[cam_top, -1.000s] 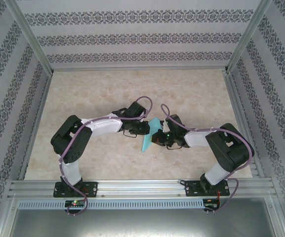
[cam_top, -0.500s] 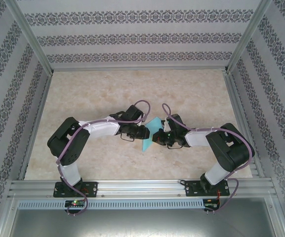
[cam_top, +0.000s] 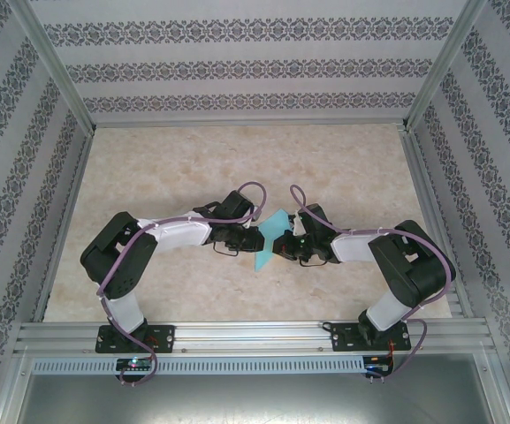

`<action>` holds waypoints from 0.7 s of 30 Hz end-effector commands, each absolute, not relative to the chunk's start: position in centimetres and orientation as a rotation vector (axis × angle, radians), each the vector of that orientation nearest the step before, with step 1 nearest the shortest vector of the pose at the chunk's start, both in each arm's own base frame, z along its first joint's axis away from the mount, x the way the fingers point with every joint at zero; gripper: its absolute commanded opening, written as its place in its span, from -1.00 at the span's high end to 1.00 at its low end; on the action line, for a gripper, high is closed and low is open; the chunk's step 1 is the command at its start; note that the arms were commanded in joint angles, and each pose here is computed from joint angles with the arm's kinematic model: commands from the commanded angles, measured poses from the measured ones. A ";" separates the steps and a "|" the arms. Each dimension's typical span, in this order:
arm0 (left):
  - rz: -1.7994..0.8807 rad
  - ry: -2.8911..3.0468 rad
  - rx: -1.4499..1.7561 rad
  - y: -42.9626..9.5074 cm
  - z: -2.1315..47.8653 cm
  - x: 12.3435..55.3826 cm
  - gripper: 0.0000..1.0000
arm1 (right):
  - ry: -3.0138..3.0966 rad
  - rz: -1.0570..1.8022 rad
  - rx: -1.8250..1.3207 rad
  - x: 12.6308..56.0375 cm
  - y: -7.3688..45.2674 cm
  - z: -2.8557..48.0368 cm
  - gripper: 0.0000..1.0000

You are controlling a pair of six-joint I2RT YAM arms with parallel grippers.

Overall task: Fold a paper plane with a square sheet of paper (pick it up from the middle)
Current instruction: Fold the wing for the fifth time at the center of the table.

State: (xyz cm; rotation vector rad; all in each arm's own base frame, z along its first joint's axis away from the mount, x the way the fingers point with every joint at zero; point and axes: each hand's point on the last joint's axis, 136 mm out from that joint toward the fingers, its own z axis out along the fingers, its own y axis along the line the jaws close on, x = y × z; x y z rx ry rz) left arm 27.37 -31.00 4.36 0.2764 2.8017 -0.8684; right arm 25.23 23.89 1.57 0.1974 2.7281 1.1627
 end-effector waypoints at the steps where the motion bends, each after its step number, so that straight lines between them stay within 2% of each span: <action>1: -0.737 2.806 0.313 -30.0 4.4 27.5 0.45 | 2.788 1.090 0.215 24.1 22.5 0.0 0.96; 4: -0.683 2.794 0.318 -29.6 4.4 28.0 0.37 | 2.788 1.092 0.216 24.1 22.6 0.0 0.95; 7: -0.752 2.795 0.322 -30.6 4.1 28.0 0.31 | 2.787 1.099 0.215 24.1 22.6 0.0 0.96; 14: -0.851 2.781 0.321 -32.1 3.9 28.3 0.30 | 2.782 1.105 0.217 24.1 22.7 0.2 0.96; 17: -0.865 2.779 0.327 -32.4 3.9 28.4 0.34 | 2.781 1.107 0.217 24.1 22.7 0.2 0.96; 21: -0.892 2.770 0.331 -32.7 4.1 28.4 0.52 | 2.785 1.103 0.219 24.1 22.7 0.1 0.96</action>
